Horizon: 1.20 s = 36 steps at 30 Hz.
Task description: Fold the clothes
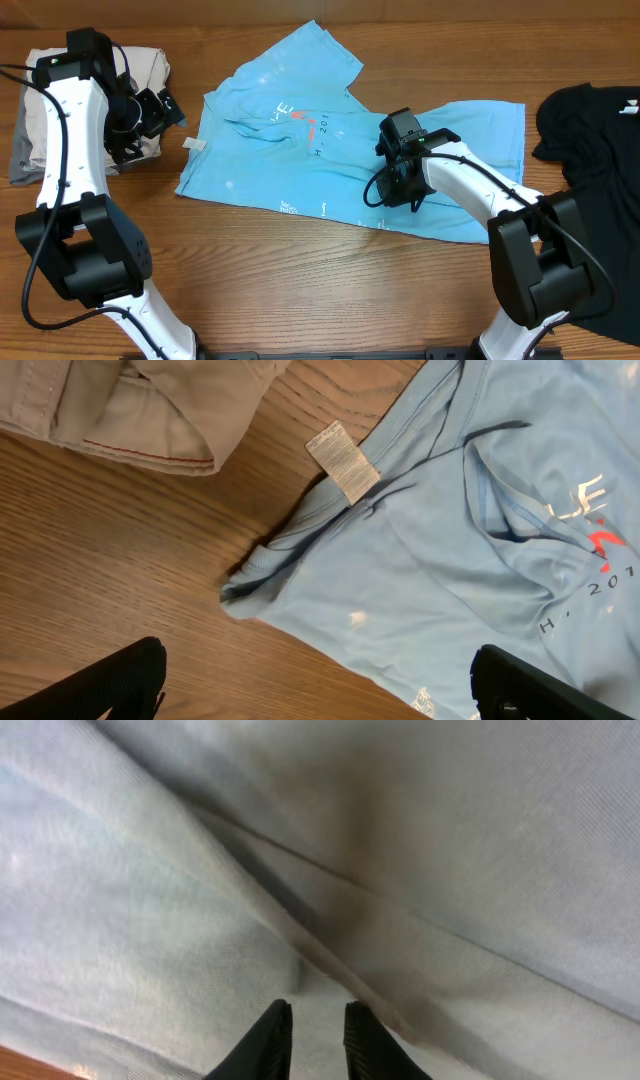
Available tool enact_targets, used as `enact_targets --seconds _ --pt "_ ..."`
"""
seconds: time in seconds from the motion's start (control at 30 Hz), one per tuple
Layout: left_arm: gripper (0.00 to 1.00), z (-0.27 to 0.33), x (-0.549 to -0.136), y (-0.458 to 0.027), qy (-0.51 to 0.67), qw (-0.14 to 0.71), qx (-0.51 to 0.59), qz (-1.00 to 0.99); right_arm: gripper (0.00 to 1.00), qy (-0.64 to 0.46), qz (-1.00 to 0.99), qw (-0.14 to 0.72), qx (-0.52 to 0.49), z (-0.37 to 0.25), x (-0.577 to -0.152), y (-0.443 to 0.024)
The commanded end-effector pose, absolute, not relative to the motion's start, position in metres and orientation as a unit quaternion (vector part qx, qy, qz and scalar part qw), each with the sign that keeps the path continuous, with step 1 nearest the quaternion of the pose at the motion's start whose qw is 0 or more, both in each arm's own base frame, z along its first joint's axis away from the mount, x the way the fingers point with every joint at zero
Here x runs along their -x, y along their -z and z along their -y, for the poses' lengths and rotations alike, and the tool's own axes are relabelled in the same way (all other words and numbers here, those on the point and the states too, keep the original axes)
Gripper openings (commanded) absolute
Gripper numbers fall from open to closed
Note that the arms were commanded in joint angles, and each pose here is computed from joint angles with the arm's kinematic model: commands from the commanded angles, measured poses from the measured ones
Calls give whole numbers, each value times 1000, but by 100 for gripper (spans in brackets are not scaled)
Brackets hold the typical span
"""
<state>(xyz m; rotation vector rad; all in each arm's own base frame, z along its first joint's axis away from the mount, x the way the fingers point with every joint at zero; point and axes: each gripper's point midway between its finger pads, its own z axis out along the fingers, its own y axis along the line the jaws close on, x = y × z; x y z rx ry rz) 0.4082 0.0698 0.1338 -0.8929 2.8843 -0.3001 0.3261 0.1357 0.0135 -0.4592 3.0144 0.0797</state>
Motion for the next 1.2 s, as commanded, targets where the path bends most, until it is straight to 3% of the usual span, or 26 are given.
enact_targets --seconds 0.0,0.33,0.8,1.17 --pt "100 -66 -412 -152 104 79 283 -950 24 -22 -979 62 195 -137 -335 -20" --pt "100 -66 -412 -152 104 79 283 -950 29 -18 -959 73 271 -139 -340 -21" --pt "100 -66 -412 -152 104 79 283 -950 40 -19 -958 84 272 -143 -351 -39" --pt "100 -66 -412 -152 104 79 283 -950 40 -19 -954 96 283 -142 -347 -16"
